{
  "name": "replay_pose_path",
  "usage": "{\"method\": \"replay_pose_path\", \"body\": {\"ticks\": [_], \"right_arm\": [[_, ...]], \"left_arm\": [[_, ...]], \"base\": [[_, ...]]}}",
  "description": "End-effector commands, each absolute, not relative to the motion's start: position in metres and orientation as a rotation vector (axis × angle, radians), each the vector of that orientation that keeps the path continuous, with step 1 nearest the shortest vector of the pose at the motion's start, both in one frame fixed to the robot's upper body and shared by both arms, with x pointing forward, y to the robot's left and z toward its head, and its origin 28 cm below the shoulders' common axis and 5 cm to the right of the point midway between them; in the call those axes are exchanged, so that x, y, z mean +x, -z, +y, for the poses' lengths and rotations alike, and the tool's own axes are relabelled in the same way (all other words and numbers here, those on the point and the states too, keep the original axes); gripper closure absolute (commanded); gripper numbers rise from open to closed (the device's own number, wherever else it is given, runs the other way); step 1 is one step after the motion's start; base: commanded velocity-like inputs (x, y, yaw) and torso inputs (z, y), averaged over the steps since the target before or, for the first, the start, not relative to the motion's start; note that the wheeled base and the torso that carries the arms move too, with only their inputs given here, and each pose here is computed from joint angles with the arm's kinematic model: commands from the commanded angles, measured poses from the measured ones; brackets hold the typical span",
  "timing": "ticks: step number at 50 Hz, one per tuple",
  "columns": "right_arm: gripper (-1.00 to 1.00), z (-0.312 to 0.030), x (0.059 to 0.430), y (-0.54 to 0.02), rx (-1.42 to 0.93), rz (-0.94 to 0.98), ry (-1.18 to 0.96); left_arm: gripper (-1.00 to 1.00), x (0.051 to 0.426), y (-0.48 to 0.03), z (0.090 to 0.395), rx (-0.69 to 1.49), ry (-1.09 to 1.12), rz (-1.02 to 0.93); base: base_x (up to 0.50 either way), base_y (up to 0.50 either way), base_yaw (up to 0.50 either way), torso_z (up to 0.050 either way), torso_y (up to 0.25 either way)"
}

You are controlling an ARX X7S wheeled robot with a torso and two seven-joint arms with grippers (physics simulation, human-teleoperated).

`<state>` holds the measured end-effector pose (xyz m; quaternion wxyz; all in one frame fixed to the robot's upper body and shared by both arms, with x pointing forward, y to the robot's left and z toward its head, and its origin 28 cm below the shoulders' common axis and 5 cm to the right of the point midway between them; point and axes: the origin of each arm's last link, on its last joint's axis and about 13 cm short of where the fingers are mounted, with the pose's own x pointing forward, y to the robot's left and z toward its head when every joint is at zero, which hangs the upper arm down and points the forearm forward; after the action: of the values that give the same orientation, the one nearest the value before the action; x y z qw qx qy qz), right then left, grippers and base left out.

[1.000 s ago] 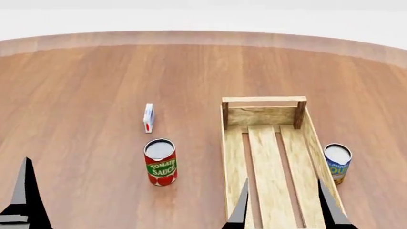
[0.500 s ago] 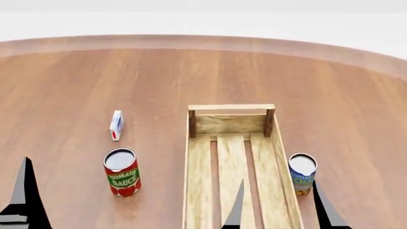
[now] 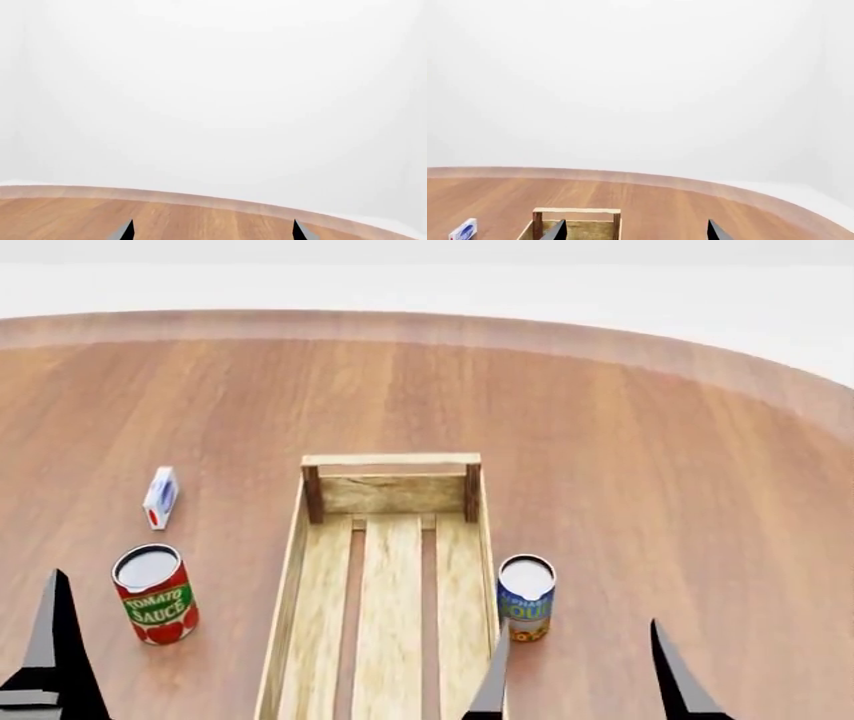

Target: Pick up the butter and put it in the tray.

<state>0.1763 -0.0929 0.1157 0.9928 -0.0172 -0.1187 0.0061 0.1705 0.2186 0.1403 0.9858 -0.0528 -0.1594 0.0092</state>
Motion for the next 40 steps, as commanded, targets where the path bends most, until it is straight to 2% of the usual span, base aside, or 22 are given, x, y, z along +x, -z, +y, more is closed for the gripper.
{"method": "replay_pose_path", "body": {"ticks": [1, 10, 25, 40], "right_arm": [[-1.0, -0.0917, 0.1772, -0.1136, -0.047, -0.224, -0.022], [-1.0, -0.0911, 0.1774, -0.1132, -0.051, -0.216, -0.017], [-1.0, -0.0926, 0.1746, -0.1124, -0.034, -0.253, -0.01], [-1.0, -0.0907, 0.1751, -0.1116, -0.067, -0.255, -0.04]], "left_arm": [[-1.0, 0.1708, -0.1393, 0.2187, -0.106, -0.02, -0.316], [-1.0, 0.1704, -0.138, 0.2184, -0.105, -0.016, -0.315], [-1.0, 0.1697, -0.1374, 0.2186, -0.115, -0.012, -0.323], [-1.0, 0.1706, -0.1362, 0.219, -0.113, -0.014, -0.323]], "base": [[0.5, 0.0, 0.0, 0.0, 0.0], [0.47, 0.0, 0.0, 0.0, 0.0], [0.0, 0.0, 0.0, 0.0, 0.0], [0.0, 0.0, 0.47, 0.0, 0.0]]}}
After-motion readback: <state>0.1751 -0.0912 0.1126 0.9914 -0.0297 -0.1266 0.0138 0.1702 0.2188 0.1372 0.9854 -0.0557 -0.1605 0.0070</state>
